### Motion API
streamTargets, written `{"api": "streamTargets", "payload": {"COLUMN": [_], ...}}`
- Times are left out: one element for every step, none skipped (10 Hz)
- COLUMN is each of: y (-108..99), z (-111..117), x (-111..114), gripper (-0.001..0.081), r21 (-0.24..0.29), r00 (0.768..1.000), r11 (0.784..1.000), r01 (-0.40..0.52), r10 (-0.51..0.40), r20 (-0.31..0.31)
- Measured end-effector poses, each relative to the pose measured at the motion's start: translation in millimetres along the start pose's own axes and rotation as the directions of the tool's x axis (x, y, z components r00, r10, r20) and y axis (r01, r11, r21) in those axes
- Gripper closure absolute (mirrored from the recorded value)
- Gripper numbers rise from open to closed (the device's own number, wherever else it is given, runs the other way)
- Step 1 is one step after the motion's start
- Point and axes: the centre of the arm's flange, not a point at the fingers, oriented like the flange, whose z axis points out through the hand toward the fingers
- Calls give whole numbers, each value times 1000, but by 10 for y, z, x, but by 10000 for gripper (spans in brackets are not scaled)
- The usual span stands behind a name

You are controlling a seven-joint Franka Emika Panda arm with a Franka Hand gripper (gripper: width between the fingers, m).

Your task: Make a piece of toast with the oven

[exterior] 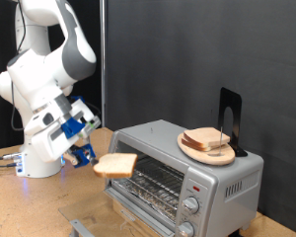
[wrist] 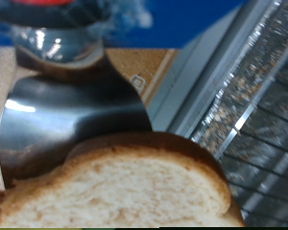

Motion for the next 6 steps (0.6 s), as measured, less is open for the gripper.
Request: {"api": "streamTargets", "payload": {"y": [70, 116, 132, 134, 134, 127], "z": [89, 161, 213, 214, 221, 230], "x": [-14, -23, -5, -8, -13, -19], "gripper": [340, 340, 340, 340, 340, 340], "r21": [-4, 3, 11, 8, -7, -36], "r00": [1000, 1000, 1000, 1000, 999, 994], "r11": [1000, 1000, 1000, 1000, 1000, 997], "r01": [-2, -15, -23, -19, 12, 66], "r10": [2, 15, 23, 19, -12, -63], "r20": [6, 4, 1, 4, 34, 92]}}
